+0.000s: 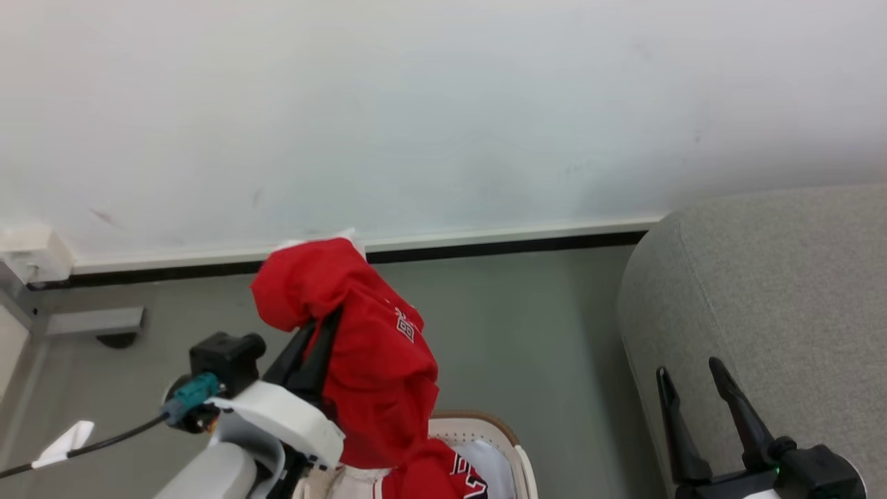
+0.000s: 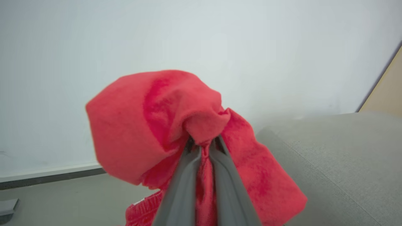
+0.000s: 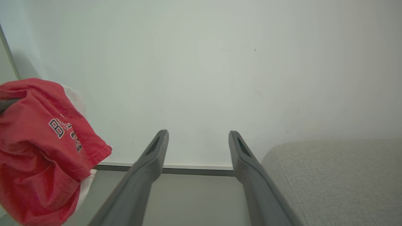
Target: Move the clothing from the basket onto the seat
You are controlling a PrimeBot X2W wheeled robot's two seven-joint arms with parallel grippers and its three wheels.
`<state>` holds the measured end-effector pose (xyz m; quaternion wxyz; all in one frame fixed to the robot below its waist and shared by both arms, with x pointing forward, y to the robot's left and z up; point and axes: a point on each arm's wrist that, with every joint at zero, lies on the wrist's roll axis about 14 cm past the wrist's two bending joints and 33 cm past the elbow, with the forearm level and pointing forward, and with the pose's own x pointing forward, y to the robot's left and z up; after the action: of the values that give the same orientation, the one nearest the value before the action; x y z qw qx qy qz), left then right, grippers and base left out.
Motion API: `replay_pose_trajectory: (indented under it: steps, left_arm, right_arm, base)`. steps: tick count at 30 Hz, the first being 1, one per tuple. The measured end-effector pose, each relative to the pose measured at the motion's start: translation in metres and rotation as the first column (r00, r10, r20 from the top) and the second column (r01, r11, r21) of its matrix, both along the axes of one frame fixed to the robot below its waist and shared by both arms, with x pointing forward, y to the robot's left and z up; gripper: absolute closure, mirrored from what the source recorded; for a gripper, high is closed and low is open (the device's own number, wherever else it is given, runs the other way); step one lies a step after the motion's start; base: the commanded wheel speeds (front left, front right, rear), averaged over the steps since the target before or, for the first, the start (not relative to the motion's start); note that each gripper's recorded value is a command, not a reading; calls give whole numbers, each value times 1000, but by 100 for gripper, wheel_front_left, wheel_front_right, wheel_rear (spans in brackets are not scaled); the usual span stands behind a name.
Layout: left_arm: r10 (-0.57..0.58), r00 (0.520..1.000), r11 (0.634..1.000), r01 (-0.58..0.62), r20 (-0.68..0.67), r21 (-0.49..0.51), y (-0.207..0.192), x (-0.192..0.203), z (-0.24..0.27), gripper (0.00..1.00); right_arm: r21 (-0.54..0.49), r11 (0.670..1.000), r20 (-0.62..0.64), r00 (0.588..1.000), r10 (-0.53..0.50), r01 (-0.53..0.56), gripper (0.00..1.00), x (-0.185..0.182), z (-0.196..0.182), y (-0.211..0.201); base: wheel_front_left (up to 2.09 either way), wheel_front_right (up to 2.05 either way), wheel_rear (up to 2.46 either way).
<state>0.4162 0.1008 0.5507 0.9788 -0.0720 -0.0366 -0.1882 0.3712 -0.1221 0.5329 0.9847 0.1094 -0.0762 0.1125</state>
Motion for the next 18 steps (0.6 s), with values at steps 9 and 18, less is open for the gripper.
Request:
replay_pose_trajectory:
  steps: [9,18]
  left_arm:
    - [24,989,1000,-25,149,6,10,-14,66,100]
    - [8,982,1000,-14,188,27,6,-19,89,100]
  right_arm:
    - [-2,1000,37,999,20,-20,0,-14,12,7]
    - [-6,997,73,995,73,-73,0,-19,23,24]
  base:
    - [0,0,0]
    - [0,0,0]
